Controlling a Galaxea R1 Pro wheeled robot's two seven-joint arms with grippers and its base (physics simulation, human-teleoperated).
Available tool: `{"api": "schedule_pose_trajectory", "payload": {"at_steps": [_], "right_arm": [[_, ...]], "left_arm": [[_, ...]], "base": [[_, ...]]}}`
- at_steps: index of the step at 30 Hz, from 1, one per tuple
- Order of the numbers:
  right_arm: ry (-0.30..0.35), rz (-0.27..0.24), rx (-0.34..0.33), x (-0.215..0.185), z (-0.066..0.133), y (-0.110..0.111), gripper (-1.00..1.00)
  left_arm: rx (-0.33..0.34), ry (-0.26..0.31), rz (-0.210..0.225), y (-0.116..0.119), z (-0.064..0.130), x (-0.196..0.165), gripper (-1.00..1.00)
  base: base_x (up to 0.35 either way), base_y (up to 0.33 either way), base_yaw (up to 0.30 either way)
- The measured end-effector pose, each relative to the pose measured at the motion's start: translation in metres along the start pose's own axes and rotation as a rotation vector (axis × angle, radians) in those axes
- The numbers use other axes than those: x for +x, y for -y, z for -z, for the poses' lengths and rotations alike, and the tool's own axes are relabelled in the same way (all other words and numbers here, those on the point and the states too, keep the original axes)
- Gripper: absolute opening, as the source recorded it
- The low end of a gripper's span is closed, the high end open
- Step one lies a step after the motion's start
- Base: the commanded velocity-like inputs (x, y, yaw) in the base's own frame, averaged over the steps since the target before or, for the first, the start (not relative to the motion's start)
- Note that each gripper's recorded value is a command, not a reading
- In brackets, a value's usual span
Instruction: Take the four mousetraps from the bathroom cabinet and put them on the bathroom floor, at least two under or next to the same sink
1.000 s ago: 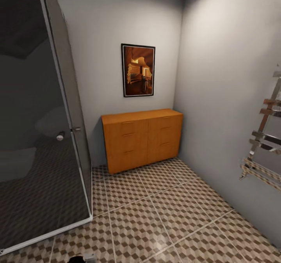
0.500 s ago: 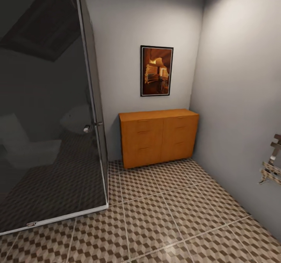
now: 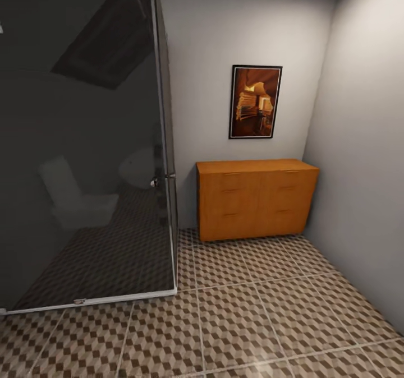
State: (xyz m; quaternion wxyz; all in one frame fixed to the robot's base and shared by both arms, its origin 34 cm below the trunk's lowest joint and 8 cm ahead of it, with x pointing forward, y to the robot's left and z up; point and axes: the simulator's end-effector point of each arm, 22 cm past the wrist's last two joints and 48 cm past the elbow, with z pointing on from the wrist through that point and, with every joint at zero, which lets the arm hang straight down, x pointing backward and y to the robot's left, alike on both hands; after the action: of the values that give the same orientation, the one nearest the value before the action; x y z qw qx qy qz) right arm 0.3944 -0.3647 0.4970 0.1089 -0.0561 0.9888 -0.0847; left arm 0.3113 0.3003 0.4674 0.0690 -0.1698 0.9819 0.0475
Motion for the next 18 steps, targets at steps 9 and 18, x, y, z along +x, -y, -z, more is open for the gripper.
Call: {"api": "schedule_pose_trajectory", "payload": {"at_steps": [9,18], "right_arm": [[0.010,0.008,-0.006,-0.0001,-0.0002,-0.0053,-1.00],[0.016,0.011,0.004,-0.0016,-0.0002,-0.0043,-1.00]], "left_arm": [[-0.013,0.039,0.009,-0.0107,-0.0021,0.0079,-1.00],[-0.010,0.039,0.048,-0.0099,-0.0020,0.0082,-1.00]], "base": [[0.000,0.000,0.284],[0.000,0.000,0.067]]}}
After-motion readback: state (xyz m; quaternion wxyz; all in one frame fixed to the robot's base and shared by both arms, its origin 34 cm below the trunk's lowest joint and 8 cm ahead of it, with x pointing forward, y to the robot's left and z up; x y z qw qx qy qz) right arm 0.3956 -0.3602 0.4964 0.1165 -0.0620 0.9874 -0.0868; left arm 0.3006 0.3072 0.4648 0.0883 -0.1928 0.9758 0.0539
